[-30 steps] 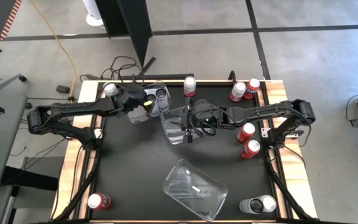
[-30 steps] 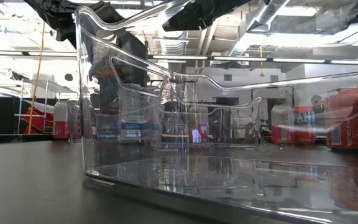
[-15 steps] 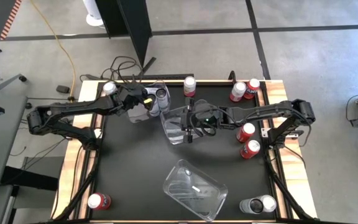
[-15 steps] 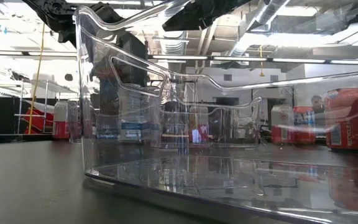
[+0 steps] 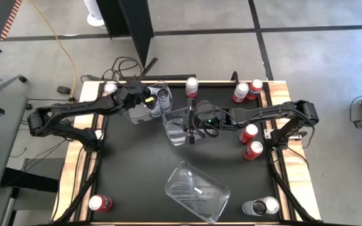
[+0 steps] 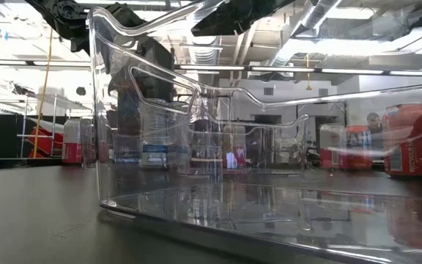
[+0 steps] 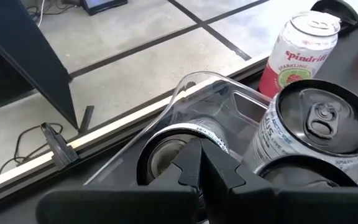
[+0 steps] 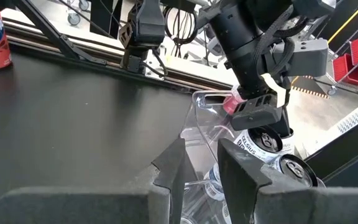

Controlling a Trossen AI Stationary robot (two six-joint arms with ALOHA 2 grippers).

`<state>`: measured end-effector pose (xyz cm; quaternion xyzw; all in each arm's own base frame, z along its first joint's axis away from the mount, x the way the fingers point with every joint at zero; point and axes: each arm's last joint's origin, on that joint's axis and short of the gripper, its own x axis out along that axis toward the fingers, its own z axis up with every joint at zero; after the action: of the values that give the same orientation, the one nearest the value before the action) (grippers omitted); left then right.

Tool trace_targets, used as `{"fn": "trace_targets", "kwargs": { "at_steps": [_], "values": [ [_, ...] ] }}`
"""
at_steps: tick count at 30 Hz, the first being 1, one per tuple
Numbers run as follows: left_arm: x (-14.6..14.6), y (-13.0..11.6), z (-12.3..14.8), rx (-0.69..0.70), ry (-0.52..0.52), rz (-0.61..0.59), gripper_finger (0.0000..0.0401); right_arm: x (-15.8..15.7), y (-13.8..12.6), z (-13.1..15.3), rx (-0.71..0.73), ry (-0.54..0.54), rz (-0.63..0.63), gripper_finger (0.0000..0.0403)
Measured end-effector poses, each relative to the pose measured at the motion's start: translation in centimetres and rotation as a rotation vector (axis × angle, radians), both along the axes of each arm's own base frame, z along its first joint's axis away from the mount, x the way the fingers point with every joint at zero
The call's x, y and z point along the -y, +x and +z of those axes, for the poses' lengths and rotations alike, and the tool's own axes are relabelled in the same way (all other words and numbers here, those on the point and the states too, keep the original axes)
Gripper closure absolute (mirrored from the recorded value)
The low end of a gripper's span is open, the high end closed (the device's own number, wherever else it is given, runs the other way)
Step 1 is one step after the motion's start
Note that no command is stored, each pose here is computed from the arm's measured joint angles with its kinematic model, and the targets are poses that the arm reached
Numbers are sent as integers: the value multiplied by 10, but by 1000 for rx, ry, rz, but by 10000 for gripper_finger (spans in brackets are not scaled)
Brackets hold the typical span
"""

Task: Sort soda cans
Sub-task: Put the left black soda can in the top left transparent bin

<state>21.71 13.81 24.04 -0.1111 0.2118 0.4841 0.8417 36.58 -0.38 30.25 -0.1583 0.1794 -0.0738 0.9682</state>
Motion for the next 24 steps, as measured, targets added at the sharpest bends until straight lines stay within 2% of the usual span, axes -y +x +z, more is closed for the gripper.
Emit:
{"fn": "trace_targets", "kwargs": {
  "at_steps": [16,24],
  "values": [
    [-14,-2,6,32,7,-33,401,0,0,0,5,0,-1,290],
    [-27,17,4,18,-5,-58,401,0,0,0,5,0,-2,290]
  ]
}}
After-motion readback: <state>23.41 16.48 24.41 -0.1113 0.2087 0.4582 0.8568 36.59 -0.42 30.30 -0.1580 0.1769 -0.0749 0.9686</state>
